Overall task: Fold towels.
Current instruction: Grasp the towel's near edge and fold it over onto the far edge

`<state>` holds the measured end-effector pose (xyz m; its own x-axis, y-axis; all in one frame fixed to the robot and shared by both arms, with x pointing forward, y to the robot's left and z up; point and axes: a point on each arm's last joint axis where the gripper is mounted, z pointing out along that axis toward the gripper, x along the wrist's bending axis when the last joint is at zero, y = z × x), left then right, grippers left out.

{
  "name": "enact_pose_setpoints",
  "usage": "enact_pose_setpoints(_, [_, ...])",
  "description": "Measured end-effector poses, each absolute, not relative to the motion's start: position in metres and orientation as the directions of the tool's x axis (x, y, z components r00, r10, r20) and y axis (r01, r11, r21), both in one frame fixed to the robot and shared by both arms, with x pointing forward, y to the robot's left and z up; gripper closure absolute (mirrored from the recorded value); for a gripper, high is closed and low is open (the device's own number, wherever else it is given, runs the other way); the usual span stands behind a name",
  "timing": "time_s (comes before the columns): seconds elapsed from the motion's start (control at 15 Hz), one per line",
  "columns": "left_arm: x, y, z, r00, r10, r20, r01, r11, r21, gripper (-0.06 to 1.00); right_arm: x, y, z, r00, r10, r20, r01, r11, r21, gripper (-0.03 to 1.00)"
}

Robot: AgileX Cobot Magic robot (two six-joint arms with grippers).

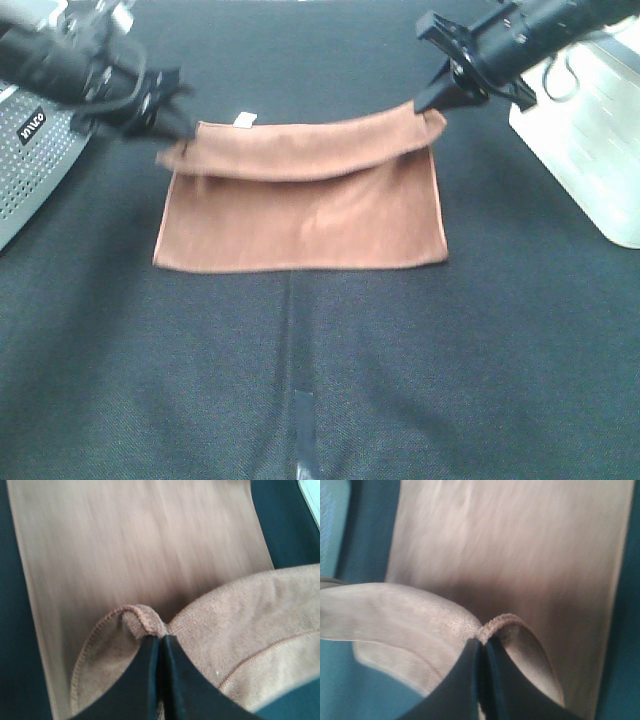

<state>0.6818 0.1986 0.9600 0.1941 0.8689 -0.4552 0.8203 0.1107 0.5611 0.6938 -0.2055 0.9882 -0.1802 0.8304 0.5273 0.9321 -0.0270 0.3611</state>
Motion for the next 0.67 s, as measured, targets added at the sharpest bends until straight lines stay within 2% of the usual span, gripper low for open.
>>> enact_pose_setpoints(0.2, [0.738, 0.193, 0.961, 0.234, 0.878, -0.418, 0.748, 0.112, 0.655, 0.94, 0.742, -0.204, 0.968, -0.212, 0.85, 0.483, 0.905, -0.017, 0.426, 0.97])
enact_pose_setpoints(0.47, [0.778, 0.196, 0.922, 0.183, 0.911, -0.371, 0.675, 0.157, 0.721, 0.94, 0.784, -0.203, 0.932, -0.227, 0.868, 0.442, 0.856, -0.039, 0.516, 0.97])
enact_pose_setpoints(0.53, [0.778, 0.196, 0.922, 0.183, 0.911, -0.371, 0.675, 0.157, 0.721, 0.94, 0.784, -0.203, 0.932, -0.227, 0.868, 0.442, 0.856, -0.039, 0.516, 0.97])
enact_pose_setpoints(0.67, [0.791, 0.199, 0.9, 0.14, 0.929, -0.343, 0.629, 0.184, 0.755, 0.94, 0.795, -0.205, 0.907, -0.205, 0.882, 0.424, 0.836, -0.068, 0.545, 0.97])
